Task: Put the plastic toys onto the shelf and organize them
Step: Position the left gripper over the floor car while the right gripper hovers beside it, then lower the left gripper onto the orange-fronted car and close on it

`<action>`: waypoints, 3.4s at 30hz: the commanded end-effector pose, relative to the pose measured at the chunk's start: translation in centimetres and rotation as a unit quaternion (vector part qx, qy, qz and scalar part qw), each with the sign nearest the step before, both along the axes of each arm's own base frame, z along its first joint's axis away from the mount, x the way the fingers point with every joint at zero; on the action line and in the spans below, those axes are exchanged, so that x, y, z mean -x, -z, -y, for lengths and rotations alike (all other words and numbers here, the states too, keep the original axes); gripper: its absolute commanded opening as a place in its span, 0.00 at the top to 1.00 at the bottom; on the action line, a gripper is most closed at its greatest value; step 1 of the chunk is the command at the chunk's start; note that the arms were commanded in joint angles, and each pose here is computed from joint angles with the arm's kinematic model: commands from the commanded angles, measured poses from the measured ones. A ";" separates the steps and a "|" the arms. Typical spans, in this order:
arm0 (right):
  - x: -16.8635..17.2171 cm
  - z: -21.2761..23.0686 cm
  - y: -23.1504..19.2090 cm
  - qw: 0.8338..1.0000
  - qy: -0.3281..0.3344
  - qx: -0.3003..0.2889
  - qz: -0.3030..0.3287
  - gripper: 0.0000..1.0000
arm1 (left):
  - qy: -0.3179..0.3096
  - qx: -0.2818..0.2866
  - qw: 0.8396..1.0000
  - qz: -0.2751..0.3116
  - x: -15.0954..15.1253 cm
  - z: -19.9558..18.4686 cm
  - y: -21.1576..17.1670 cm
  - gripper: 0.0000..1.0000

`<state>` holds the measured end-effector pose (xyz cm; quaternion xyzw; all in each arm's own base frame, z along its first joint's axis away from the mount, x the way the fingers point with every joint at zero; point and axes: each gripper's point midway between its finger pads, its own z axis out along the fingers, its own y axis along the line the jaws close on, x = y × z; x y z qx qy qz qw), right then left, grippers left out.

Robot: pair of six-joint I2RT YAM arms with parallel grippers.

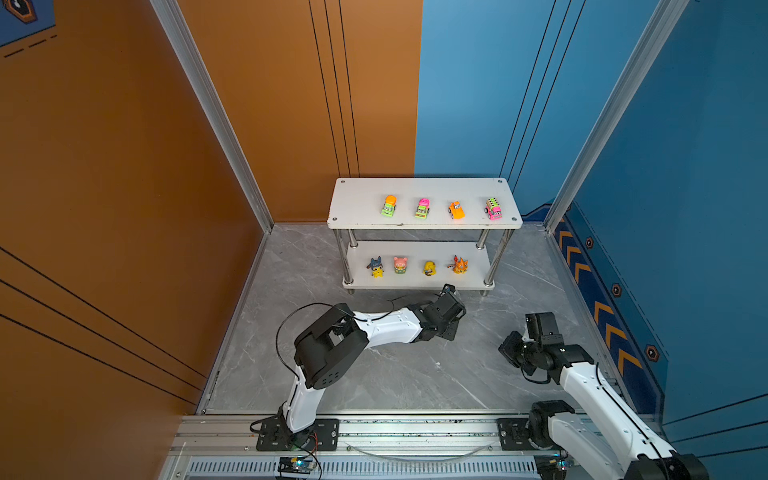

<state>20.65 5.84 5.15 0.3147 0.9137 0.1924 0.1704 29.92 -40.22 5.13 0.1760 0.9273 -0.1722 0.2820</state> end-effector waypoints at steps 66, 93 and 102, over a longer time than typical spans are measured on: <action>-5.3 -10.7 0.0 0.985 -0.153 0.074 0.013 1.00 | -0.132 0.071 0.989 -0.010 4.3 -14.1 2.0 1.00; -4.8 -6.5 -1.9 0.986 -0.129 0.087 0.061 0.95 | -0.069 -0.069 0.995 0.035 6.6 -9.1 -1.6 0.38; -4.1 -5.1 -2.1 0.988 -0.127 0.058 0.066 0.95 | -0.092 -0.091 0.991 0.038 5.1 -7.8 -0.9 0.54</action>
